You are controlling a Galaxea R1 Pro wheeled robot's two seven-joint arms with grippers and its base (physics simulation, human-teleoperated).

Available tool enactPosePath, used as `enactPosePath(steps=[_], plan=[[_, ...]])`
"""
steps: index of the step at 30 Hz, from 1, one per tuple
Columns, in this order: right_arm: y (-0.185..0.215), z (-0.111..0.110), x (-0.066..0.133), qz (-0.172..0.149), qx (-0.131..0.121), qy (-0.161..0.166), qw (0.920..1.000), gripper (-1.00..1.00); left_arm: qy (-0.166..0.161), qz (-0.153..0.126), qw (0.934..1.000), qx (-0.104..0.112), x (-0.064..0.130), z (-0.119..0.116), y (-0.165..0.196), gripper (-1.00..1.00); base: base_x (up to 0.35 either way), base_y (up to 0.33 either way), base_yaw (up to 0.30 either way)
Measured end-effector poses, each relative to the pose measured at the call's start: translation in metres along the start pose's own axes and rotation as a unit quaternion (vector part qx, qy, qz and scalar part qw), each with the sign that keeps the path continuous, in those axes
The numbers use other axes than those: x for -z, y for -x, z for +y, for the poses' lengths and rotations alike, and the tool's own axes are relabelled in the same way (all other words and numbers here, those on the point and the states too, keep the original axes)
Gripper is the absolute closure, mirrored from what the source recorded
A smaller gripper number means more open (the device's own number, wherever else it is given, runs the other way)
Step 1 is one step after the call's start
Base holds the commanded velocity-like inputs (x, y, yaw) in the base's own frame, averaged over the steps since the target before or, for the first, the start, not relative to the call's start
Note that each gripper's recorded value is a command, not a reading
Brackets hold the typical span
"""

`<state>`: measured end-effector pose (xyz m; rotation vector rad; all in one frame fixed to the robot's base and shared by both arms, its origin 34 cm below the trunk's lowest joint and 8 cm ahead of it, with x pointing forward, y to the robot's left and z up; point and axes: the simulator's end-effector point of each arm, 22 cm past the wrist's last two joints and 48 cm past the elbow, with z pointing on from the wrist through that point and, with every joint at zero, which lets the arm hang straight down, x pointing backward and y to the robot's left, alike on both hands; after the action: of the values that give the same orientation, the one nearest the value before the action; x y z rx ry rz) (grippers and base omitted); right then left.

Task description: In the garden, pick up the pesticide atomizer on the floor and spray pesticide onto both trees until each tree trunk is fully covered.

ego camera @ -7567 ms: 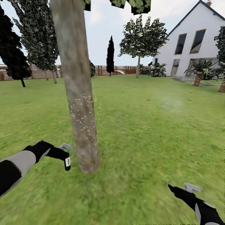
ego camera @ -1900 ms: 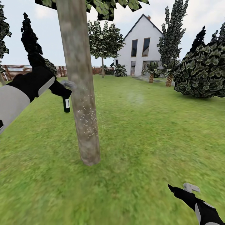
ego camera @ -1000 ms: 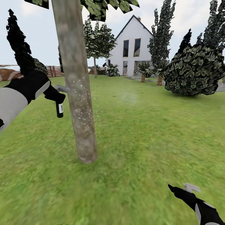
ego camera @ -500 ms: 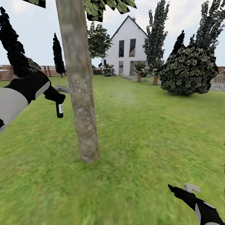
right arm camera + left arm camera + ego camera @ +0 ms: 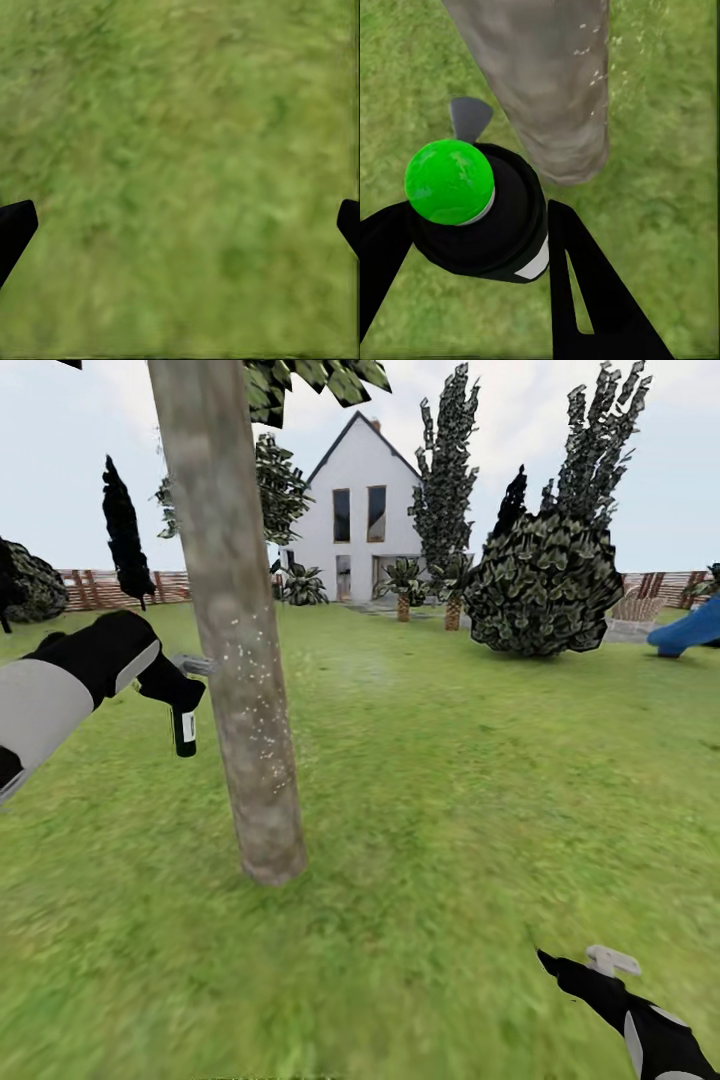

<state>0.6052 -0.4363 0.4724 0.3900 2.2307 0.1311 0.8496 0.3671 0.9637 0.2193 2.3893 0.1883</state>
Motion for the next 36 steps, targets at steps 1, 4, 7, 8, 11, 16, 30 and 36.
enactPosePath(steps=[1,4,7,8,11,16,30,36], plan=[[0.0,0.0,0.0,0.0,0.0,0.0,1.0,-1.0,-0.001,0.006,1.0,0.0,-0.006,-0.001,-0.007,1.0,-0.192,0.269,-0.255],[0.0,0.0,0.0,0.0,0.0,0.0,1.0,-1.0,-0.003,0.019,0.9998,0.0,-0.017,-0.004,-0.02,1.0,-0.192,0.269,-0.236],[0.0,0.0,0.0,0.0,0.0,0.0,1.0,-1.0,-0.005,0.024,0.9997,-0.001,-0.023,-0.006,-0.028,1.0,-0.153,0.2,-0.145],[0.0,0.0,0.0,0.0,0.0,0.0,1.0,-1.0,-0.005,0.028,0.9996,-0.004,-0.029,-0.007,-0.034,1.0,-0.055,0.065,-0.053],[0.0,0.0,0.0,0.0,0.0,0.0,1.0,-1.0,-0.008,0.033,0.9994,-0.005,-0.037,-0.011,-0.042,1.0,-0.013,0.015,-0.012],[0.0,0.0,0.0,0.0,0.0,0.0,1.0,-1.0,-0.011,0.041,0.999,-0.015,-0.064,-0.015,-0.071,1.0,-0.001,0.001,-0.001],[0.0,0.001,0.0,0.0,0.0,0.0,1.0,-1.0,-0.022,0.057,0.9977,-0.027,-0.116,-0.021,-0.14,1.0,0.0,0.0,0.0],[0.0,0.001,0.0,0.0,0.0,0.0,1.0,-1.0,-0.032,0.067,0.9966,-0.036,-0.133,-0.035,-0.165,1.0,0.0,0.0,0.0]])
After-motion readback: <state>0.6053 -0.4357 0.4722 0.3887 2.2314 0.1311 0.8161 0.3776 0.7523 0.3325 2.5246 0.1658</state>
